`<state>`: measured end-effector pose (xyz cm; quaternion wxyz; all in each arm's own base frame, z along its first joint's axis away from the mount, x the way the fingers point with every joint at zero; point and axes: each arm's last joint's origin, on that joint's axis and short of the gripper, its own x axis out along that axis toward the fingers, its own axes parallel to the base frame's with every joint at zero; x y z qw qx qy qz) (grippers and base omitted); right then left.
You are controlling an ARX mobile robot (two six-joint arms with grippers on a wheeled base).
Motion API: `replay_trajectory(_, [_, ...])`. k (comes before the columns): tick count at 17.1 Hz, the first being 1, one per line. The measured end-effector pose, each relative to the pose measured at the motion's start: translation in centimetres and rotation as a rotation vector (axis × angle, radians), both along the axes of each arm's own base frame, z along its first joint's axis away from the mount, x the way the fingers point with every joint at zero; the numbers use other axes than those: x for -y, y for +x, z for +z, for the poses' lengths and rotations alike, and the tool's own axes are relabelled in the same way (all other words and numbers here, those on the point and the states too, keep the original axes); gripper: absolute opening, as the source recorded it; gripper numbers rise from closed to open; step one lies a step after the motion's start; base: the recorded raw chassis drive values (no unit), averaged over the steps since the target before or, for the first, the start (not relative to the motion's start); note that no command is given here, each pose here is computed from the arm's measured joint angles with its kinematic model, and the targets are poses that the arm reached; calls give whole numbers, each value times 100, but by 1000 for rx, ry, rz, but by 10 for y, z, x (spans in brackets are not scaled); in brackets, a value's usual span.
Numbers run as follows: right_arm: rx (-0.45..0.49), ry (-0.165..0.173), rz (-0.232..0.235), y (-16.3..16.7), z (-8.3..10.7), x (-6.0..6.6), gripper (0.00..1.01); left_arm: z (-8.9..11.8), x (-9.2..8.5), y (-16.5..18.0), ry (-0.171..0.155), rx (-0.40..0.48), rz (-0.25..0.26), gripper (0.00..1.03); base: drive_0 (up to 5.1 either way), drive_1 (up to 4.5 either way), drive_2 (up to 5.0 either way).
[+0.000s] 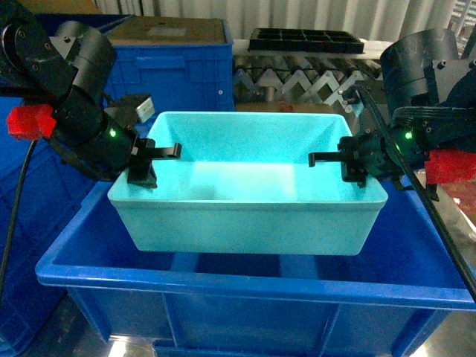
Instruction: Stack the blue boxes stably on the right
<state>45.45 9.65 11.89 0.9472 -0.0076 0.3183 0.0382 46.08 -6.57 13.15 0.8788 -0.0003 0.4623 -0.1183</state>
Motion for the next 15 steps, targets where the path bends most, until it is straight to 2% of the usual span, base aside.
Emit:
replay_trajectory(4, [20,2,0,6,6,0,7,2,-2,4,-3,10,5,5,0,0,0])
replay_trajectory(15, [13,-2,2,6,2,0,7,0,-5,5,-7,8,8,5,0,0,0])
